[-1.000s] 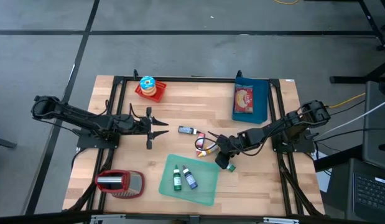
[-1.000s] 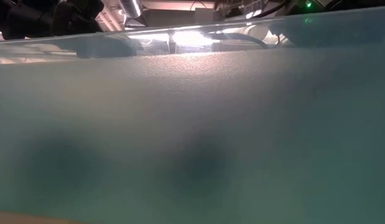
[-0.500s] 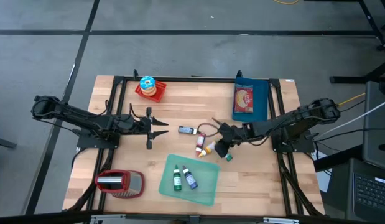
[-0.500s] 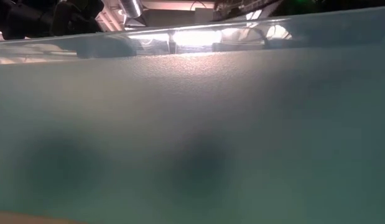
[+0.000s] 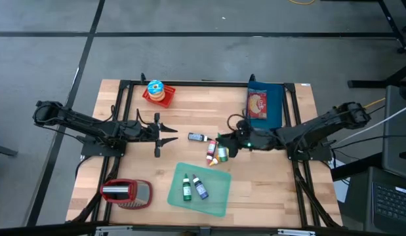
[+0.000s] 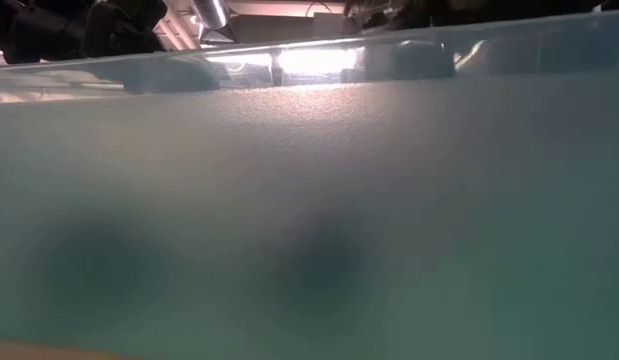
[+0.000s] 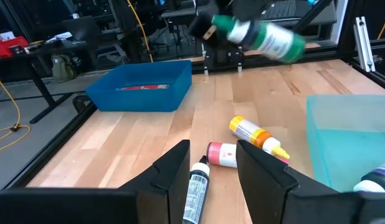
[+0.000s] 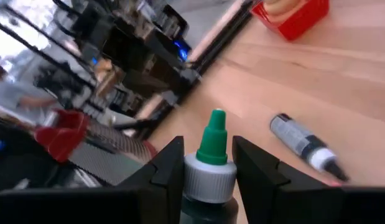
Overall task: Pick & Place Food Item
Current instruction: Put the green food coloring bottle into the green bin
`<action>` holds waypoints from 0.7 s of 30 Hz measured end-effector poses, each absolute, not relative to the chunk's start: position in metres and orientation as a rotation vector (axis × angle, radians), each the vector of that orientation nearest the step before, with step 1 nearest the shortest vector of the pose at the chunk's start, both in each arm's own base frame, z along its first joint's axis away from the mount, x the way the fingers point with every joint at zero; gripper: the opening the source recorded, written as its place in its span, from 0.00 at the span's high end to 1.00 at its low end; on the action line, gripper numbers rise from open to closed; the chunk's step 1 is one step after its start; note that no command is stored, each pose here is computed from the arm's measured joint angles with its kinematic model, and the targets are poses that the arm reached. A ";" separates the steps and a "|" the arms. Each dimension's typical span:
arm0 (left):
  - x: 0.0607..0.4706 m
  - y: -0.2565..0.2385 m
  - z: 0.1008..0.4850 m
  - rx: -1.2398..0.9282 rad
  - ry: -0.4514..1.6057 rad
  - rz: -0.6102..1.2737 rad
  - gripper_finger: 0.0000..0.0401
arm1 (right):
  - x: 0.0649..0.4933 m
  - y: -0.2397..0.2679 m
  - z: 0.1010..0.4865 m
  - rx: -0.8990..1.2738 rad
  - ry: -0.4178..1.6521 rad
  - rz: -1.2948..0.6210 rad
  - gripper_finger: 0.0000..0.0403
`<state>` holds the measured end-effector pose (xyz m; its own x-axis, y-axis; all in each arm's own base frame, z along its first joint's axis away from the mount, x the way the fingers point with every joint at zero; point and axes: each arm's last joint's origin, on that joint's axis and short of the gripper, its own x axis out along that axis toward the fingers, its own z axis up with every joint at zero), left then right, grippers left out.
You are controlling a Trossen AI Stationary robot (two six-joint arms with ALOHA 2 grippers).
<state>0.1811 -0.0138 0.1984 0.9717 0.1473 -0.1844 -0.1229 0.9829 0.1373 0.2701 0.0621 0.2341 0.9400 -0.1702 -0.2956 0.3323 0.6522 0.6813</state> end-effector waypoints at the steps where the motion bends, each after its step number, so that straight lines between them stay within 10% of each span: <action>1: 0.181 -0.014 0.198 0.125 0.195 0.137 0.69 | 0.271 0.068 0.234 0.818 0.186 -0.293 0.72; 21: 0.183 -0.009 0.202 0.169 0.160 0.070 0.69 | 0.331 0.184 0.216 1.017 0.180 -0.464 0.72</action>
<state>0.1827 -0.0086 0.2020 0.9849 0.0829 -0.1523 -0.0560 0.9833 0.1733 0.3310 0.1837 0.2157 0.8887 -0.2889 -0.3561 0.4535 0.4391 0.7756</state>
